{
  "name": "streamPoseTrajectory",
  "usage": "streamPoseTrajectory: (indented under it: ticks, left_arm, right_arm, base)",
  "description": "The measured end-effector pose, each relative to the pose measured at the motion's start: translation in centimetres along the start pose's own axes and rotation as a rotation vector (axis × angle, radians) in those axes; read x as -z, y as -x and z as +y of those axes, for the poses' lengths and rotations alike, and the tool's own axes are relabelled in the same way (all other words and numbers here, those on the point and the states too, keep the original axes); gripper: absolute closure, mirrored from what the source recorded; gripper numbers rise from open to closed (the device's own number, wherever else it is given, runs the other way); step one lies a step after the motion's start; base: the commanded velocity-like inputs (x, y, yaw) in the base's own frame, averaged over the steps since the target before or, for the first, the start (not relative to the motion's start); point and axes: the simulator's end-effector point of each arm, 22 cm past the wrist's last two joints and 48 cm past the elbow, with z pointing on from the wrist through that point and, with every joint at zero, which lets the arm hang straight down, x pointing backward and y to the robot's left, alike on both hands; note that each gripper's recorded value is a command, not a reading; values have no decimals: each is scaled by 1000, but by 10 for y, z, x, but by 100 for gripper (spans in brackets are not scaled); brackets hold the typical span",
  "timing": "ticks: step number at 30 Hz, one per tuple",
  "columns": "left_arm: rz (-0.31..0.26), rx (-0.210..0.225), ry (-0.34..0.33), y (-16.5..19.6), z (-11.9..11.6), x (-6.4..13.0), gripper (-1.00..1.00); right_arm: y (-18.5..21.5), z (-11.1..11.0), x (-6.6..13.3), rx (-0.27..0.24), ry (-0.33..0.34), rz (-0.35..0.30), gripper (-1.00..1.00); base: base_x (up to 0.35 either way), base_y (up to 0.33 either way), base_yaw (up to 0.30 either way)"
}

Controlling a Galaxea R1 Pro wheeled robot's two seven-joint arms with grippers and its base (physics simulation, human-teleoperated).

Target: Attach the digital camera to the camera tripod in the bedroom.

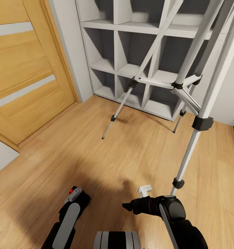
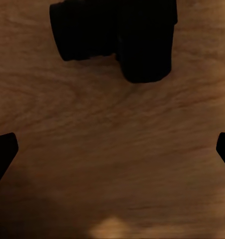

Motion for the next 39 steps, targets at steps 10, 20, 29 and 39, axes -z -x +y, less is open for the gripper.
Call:
streamPoseTrajectory:
  ticks: [10, 20, 29, 39]
  left_arm:
    - [7, -9, 11, -4, 1, -10, -100]
    - [25, -45, 4, -18, -6, -16, -100]
    - [51, -86, 8, -36, -9, -25, -100]
    - [77, -92, 36, -47, 0, -38, -100]
  right_arm:
    - [-13, -7, -12, -26, 10, 36, -100]
    - [-14, 5, 4, -102, 244, 22, -100]
    - [-13, 3, 16, -170, 375, -3, -100]
    - [-24, -1, 5, -200, 390, 24, -100]
  base:
    - [0, 0, 0]
    - [0, 0, 0]
    - [0, 0, 0]
    - [0, 0, 0]
